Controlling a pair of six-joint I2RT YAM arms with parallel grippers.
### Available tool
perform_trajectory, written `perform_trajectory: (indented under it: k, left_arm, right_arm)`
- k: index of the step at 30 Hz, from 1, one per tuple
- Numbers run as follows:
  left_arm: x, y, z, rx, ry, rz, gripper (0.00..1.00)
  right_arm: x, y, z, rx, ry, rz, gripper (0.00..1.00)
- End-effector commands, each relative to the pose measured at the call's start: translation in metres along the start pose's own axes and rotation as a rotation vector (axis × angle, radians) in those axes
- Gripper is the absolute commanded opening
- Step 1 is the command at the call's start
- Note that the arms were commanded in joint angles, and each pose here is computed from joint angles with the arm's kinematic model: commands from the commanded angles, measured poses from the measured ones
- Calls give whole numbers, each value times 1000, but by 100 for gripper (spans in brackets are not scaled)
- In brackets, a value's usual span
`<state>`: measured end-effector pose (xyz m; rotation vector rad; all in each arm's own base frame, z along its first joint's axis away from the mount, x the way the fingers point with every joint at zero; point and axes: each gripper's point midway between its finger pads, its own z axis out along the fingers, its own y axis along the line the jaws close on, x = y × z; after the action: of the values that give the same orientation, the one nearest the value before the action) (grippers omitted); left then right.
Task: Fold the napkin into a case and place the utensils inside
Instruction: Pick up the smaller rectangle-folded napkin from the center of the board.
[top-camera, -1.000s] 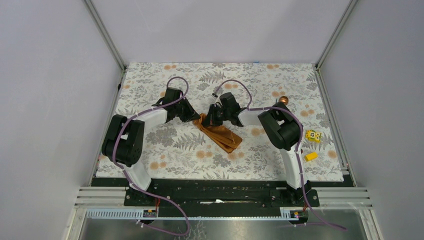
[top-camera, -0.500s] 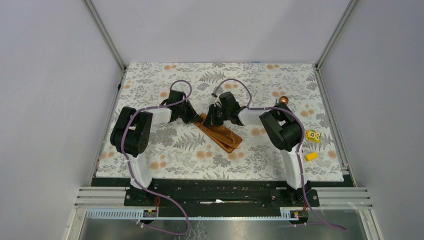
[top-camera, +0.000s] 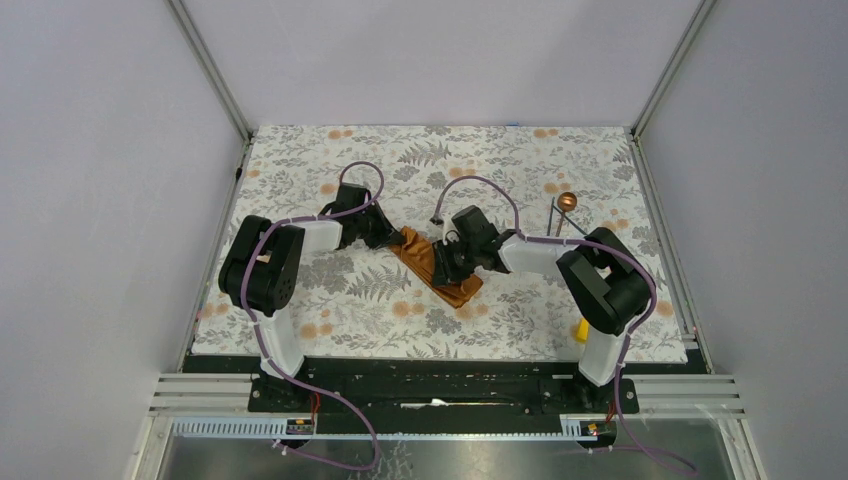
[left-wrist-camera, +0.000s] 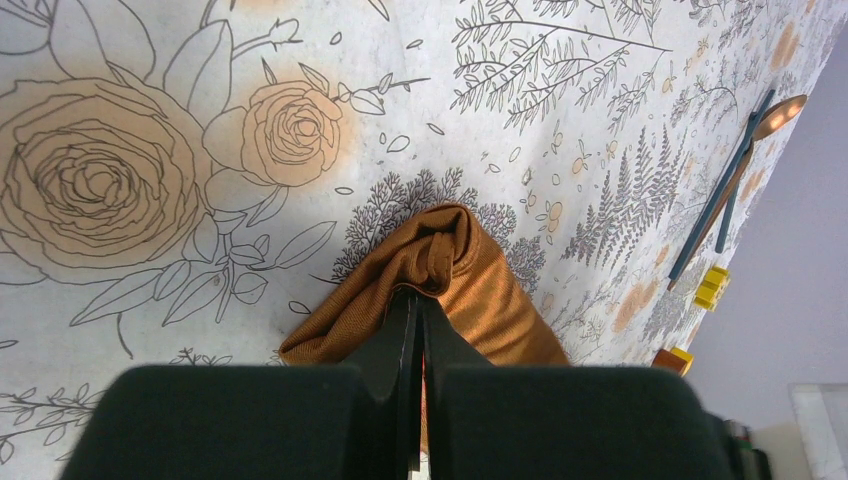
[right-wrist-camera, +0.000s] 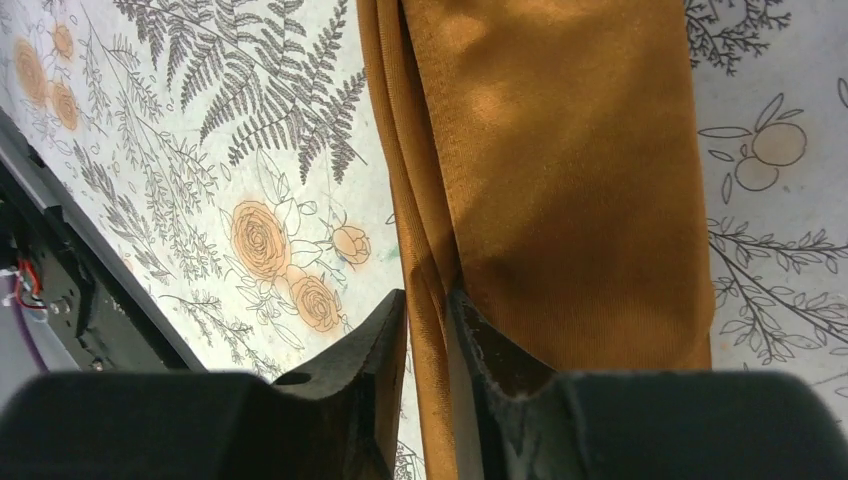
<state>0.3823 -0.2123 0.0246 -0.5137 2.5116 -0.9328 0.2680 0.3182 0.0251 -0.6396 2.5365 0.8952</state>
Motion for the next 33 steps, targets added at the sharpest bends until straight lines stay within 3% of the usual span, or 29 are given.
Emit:
perform_trajectory:
  k: [1,6,10,14,22,33]
  left_arm:
    - [9,28,-4,-99,7,10,0]
    - [10,29,-9,-110,9,15,0]
    - [11,28,-9,-109,9,14,0]
    - [12,29,-9,-104,10,11,0]
    - [11,28,-9,-108,12,16,0]
    - [10,29,-8,-109,11,11,0]
  right_arm:
    - [10,10,0,-6,0,-56,28]
    - [-1,33,-30,29,-5,-132,37]
    - [-14,37,-54,73,-36,-191,64]
    - [-22,27,-55,139,-23,-250,77]
    - [-32,16,-29,248,16,-398,80]
    - [-7,2,5,386,99,-502,73]
